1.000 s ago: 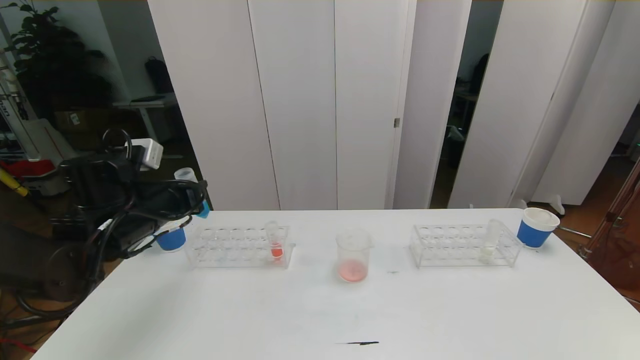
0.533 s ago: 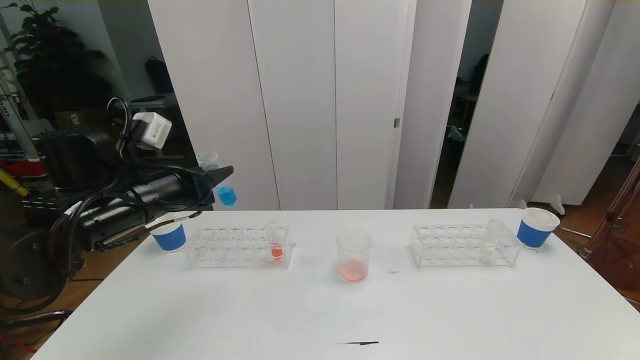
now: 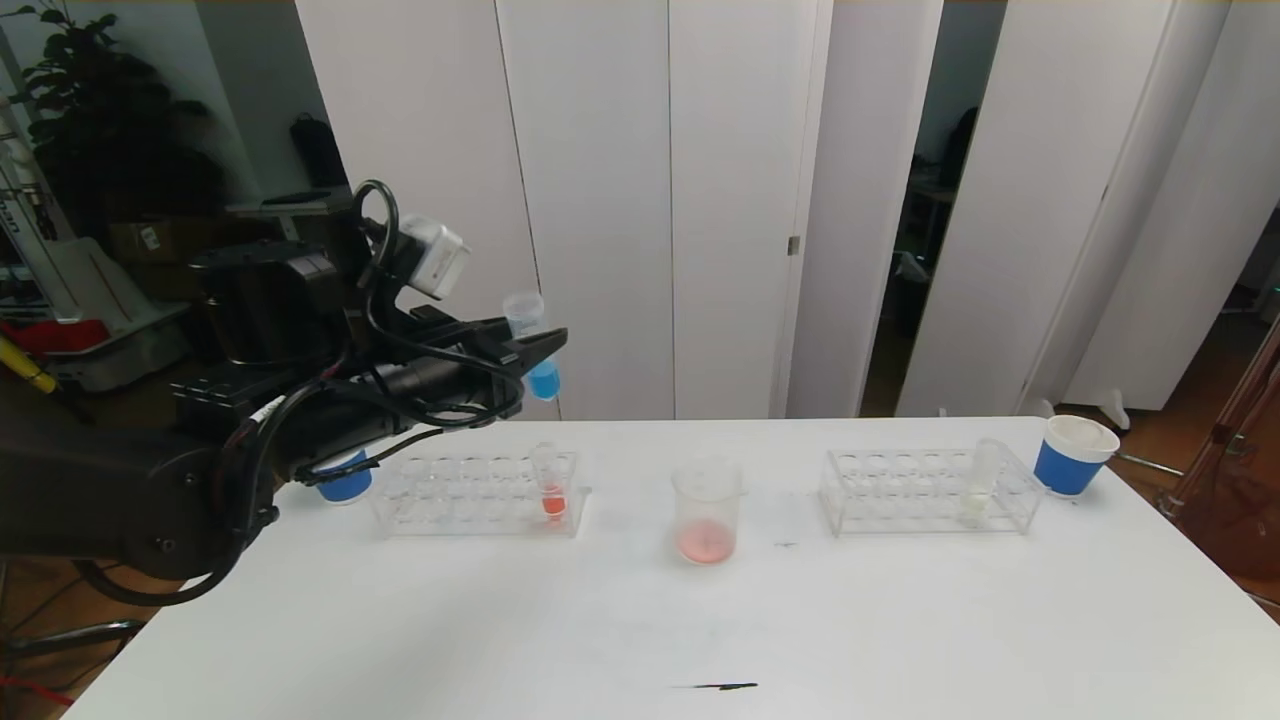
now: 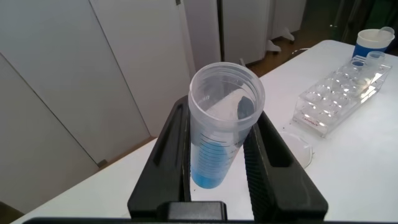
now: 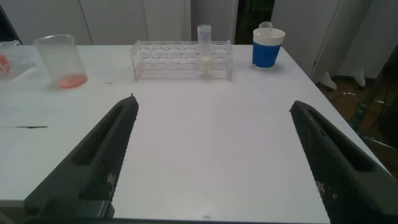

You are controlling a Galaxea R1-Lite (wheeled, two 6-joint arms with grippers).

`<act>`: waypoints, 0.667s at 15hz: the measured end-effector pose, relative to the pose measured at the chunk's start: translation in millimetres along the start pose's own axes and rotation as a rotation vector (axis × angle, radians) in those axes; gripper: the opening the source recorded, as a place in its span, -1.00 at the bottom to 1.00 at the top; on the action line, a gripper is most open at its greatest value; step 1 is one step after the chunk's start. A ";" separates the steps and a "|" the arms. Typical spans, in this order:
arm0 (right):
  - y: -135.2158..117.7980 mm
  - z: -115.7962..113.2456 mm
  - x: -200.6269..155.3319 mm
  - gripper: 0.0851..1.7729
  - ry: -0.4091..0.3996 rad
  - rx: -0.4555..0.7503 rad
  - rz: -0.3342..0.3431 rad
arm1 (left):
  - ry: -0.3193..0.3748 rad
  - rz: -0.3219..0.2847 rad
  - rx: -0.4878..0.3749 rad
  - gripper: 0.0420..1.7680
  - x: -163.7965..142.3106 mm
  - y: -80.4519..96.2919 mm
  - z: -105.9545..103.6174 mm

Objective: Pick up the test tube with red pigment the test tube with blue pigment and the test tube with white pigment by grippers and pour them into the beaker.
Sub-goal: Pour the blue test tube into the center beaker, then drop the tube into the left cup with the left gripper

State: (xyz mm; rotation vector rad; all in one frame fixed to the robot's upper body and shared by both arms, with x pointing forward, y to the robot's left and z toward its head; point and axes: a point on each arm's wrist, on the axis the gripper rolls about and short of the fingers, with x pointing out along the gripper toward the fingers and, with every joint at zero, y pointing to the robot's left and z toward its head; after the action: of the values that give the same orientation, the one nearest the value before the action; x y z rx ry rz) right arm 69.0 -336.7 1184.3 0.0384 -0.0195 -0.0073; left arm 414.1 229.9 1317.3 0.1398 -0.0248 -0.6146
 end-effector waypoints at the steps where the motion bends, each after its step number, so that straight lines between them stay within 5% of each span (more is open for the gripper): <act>1: 0.0 0.0 0.0 0.97 0.000 0.000 0.000 | -0.035 -0.031 0.026 -0.38 9.0 -3.5 1.6; 10: 0.0 0.0 0.0 0.97 0.000 0.000 0.000 | -0.114 -0.205 0.538 -0.38 68.9 -25.7 -29.4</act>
State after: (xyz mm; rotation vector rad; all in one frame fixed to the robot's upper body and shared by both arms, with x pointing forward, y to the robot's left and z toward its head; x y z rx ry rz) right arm 69.0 -336.7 1184.3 0.0384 -0.0195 -0.0069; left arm 457.5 173.1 1283.4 0.6342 -0.2908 -0.8100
